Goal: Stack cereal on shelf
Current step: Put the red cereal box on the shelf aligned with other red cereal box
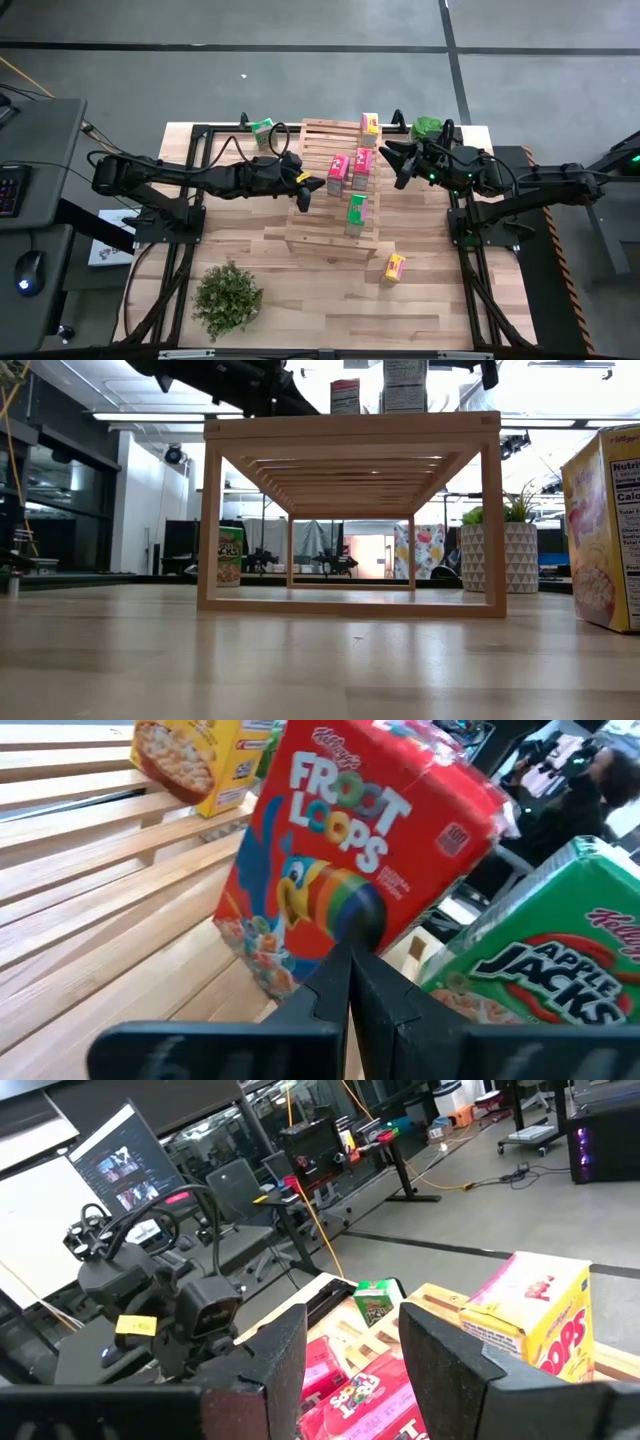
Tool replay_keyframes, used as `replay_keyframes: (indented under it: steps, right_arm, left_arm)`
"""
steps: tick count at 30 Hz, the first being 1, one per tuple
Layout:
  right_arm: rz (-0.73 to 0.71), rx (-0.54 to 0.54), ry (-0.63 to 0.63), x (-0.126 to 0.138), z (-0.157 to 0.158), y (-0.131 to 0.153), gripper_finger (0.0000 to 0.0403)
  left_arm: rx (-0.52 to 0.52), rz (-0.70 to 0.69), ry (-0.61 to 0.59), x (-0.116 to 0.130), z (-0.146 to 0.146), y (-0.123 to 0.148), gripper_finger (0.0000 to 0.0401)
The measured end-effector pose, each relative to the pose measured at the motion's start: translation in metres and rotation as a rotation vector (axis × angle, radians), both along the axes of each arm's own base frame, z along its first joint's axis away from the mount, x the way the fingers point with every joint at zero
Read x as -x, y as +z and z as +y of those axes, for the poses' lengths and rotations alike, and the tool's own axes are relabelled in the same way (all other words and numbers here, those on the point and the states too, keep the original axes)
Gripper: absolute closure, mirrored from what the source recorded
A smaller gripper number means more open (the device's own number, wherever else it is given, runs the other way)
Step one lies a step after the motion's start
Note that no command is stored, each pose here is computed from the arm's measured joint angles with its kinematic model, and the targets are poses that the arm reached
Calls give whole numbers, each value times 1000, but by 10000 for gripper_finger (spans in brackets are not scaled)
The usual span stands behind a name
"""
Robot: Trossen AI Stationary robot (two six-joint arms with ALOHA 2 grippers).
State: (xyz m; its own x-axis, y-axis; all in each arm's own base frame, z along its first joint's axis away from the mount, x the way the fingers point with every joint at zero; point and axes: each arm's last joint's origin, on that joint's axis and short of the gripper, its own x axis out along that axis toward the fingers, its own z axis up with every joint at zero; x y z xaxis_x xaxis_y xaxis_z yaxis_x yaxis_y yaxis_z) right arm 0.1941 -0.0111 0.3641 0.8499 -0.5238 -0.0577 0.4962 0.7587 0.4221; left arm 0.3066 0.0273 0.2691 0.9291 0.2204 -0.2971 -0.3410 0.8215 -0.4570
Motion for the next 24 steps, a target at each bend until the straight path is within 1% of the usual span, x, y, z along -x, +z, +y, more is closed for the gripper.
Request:
replay_keyframes:
  steps: [6, 10, 15, 24]
  right_arm:
    - [0, 0, 0, 0, 0, 0, 249]
    - [0, 0, 0, 0, 0, 0, 249]
    - [0, 0, 0, 0, 0, 0, 249]
    - [0, 0, 0, 0, 0, 0, 249]
  left_arm:
    - [1, -52, -17, -1, 0, 5, 401]
    - [2, -59, -23, -2, 0, 5, 401]
    - [16, -67, -63, -2, -2, 6, 401]
    - [41, -72, -73, -2, -4, 6, 401]
